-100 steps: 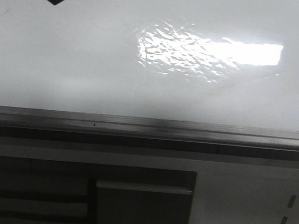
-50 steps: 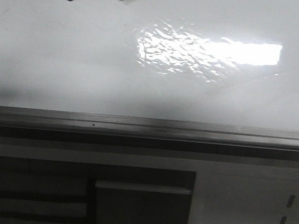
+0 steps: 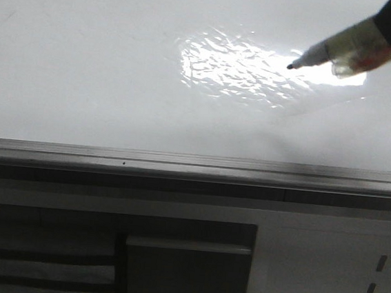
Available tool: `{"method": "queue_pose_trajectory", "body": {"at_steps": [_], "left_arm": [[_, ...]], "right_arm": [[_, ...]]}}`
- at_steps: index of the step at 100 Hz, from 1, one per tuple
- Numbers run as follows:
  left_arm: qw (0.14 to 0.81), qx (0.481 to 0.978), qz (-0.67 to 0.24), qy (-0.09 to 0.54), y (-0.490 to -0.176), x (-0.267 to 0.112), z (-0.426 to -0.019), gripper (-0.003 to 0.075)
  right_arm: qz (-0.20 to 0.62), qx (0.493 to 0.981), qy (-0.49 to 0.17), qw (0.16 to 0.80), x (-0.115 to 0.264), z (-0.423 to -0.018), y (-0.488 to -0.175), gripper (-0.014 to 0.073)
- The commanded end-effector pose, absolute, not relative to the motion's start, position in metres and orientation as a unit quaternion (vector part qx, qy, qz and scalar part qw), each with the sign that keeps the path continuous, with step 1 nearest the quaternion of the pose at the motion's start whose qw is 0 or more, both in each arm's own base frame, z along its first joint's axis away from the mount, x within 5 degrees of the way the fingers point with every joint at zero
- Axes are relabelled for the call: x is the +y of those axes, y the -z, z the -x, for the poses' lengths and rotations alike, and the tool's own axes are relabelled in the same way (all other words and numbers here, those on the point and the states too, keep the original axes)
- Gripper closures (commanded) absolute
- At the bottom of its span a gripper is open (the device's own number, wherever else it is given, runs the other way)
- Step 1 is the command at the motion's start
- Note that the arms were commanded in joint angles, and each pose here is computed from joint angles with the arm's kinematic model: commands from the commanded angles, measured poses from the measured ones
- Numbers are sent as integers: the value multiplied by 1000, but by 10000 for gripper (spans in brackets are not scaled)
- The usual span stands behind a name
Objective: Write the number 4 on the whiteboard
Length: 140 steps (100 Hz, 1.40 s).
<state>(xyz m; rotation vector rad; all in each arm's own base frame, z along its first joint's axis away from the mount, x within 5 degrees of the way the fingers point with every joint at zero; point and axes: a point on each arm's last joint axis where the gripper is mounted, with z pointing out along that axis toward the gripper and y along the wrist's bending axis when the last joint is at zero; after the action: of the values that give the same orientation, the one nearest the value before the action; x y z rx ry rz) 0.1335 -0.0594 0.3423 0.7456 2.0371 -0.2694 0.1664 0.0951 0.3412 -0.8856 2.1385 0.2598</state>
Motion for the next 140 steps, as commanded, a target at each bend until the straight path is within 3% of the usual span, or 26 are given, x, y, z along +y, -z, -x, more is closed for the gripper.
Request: {"method": "queue_pose_trajectory", "body": {"at_steps": [1, 19, 41, 59, 97, 119, 140], "left_arm": [[510, 814, -248, 126, -353, -56, -136, 365], [512, 815, -241, 122, -352, -54, -138, 365], [513, 815, -241, 122, -353, -54, -138, 365], [513, 815, -241, 122, -353, -54, -138, 365], [518, 813, -238, 120, -353, -54, -139, 365], [539, 803, -217, 135, -358, -54, -141, 365], [543, 801, -215, 134, -359, -54, -142, 365]], "right_arm": [[316, 820, -105, 465, 92, -168, -352, 645], [294, 824, -153, 460, 99, -169, -356, 645], [304, 854, -161, 390, 99, -182, -381, 645], [227, 819, -203, 486, 107, -193, -361, 645], [237, 836, -182, 460, 120, -223, -334, 645], [267, 860, -180, 395, 133, -230, -310, 645], [230, 886, -147, 374, 91, -223, -315, 645]]}}
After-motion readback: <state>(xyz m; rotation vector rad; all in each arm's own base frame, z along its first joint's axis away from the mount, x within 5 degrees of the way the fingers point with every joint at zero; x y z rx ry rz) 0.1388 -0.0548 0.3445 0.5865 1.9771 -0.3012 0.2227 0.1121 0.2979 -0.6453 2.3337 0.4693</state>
